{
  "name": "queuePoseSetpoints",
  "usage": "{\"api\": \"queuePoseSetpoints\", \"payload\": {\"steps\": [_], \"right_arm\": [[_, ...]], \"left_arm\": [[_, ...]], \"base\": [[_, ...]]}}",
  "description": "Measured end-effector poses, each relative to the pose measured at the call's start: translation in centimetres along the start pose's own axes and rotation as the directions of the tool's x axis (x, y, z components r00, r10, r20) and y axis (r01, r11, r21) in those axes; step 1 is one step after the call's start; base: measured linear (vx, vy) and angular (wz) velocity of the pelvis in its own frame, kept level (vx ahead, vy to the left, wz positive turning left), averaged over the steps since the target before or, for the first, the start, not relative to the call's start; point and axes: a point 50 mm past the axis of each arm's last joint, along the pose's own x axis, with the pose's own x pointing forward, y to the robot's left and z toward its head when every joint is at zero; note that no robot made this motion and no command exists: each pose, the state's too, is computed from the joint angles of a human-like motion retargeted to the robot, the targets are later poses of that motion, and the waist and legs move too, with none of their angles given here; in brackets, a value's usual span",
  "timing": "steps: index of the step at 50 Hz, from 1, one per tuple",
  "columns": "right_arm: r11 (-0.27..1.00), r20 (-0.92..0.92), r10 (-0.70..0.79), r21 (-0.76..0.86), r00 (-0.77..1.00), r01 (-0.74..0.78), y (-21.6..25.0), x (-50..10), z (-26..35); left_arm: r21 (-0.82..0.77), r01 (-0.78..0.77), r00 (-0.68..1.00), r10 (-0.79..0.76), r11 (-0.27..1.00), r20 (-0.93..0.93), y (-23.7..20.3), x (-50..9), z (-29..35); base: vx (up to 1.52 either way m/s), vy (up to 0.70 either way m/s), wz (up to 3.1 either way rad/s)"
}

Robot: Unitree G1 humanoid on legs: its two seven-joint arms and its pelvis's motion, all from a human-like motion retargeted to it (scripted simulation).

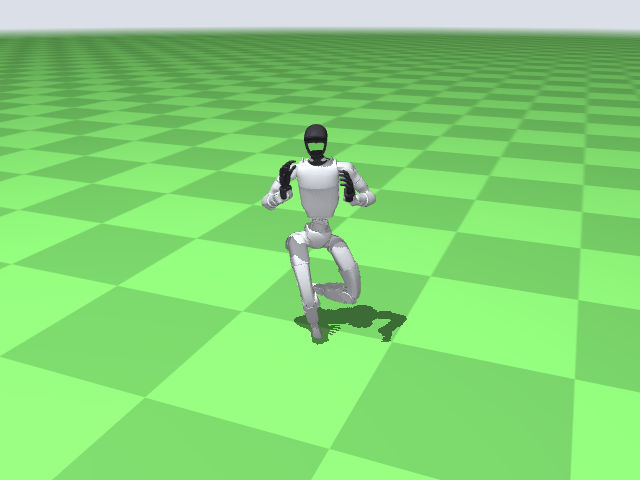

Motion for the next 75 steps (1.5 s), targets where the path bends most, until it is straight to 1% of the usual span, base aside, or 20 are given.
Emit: {"api": "queuePoseSetpoints", "payload": {"steps": [5,8,11,14,17,20,23,27,35,41,48,55,58,67,71,75], "right_arm": [[0.996,0.035,0.045,-0.085,0.998,-0.041,-0.9,-0.7,-0.4],[0.983,-0.021,0.106,-0.151,0.994,-0.108,-1.6,-2.1,-1.2],[0.958,-0.126,0.166,-0.216,0.978,-0.191,-2.4,-3.8,-2.4],[0.928,-0.275,0.191,-0.264,0.942,-0.265,-3.2,-5.9,-3.8],[0.898,-0.427,0.172,-0.302,0.888,-0.319,-4.2,-7.9,-5.4],[0.873,-0.563,0.135,-0.322,0.815,-0.367,-5.2,-10.2,-6.7],[0.848,-0.670,0.104,-0.326,0.735,-0.418,-6.1,-12.2,-7.7],[0.811,-0.775,0.076,-0.319,0.628,-0.491,-7.3,-14.7,-8.6],[0.714,-0.882,0.064,-0.287,0.467,-0.639,-9.4,-18.6,-9.3],[0.681,-0.912,0.131,-0.203,0.389,-0.704,-8.9,-19.9,-9.5],[0.708,-0.890,0.263,-0.084,0.372,-0.701,-6.4,-19.7,-9.3],[0.762,-0.880,0.318,0.016,0.353,-0.648,-5.1,-19.7,-7.8],[0.779,-0.877,0.321,0.031,0.357,-0.626,-4.8,-19.6,-7.2],[0.803,-0.836,0.311,-0.024,0.453,-0.596,-3.1,-18.1,-6.9],[0.810,-0.768,0.344,-0.048,0.541,-0.584,-1.2,-16.1,-7.4],[0.824,-0.667,0.385,-0.062,0.638,-0.563,1.5,-13.5,-8.0]], "left_arm": [[0.114,-0.016,1.000,0.014,0.993,0.019,1.1,-0.8,0.3],[0.177,-0.043,0.999,0.039,0.983,0.025,1.8,-1.3,0.0],[0.218,-0.120,0.993,0.118,0.968,0.022,2.7,-1.6,-0.6],[0.258,-0.215,0.975,0.223,0.942,-0.005,3.8,-2.0,-1.5],[0.284,-0.281,0.949,0.309,0.917,-0.057,4.4,-2.5,-3.0],[0.300,-0.301,0.921,0.358,0.905,-0.155,4.6,-3.6,-4.7],[0.288,-0.301,0.891,0.376,0.909,-0.256,4.5,-4.7,-6.0],[0.225,-0.293,0.852,0.360,0.929,-0.380,4.0,-6.0,-7.3],[0.082,-0.296,0.800,0.294,0.952,-0.522,3.0,-7.0,-9.1],[0.032,-0.352,0.772,0.309,0.935,-0.555,3.5,-7.0,-10.1],[-0.021,-0.401,0.762,0.321,0.916,-0.562,4.9,-6.8,-10.9],[-0.038,-0.353,0.765,0.265,0.935,-0.587,6.4,-7.4,-10.5],[-0.013,-0.320,0.757,0.248,0.947,-0.605,7.2,-7.9,-10.1],[0.101,-0.286,0.697,0.279,0.953,-0.660,9.3,-10.3,-9.1],[0.121,-0.253,0.717,0.270,0.960,-0.642,9.6,-9.9,-8.8],[0.113,-0.200,0.747,0.226,0.973,-0.625,9.6,-9.1,-8.7]], "base": [[-0.20,-0.06,0.40],[-0.36,-0.03,1.64],[-0.42,0.01,1.99],[-0.50,0.01,1.72],[-0.51,0.08,1.72],[-0.52,0.08,1.52],[-0.48,0.08,1.28],[-0.42,0.06,1.32],[-0.37,-0.01,1.42],[-0.42,-0.01,0.17],[-0.48,-0.01,-0.59],[-0.33,0.10,0.48],[-0.19,0.23,1.31],[-0.06,0.30,2.27],[0.04,0.22,2.62],[0.05,0.15,2.47]]}}
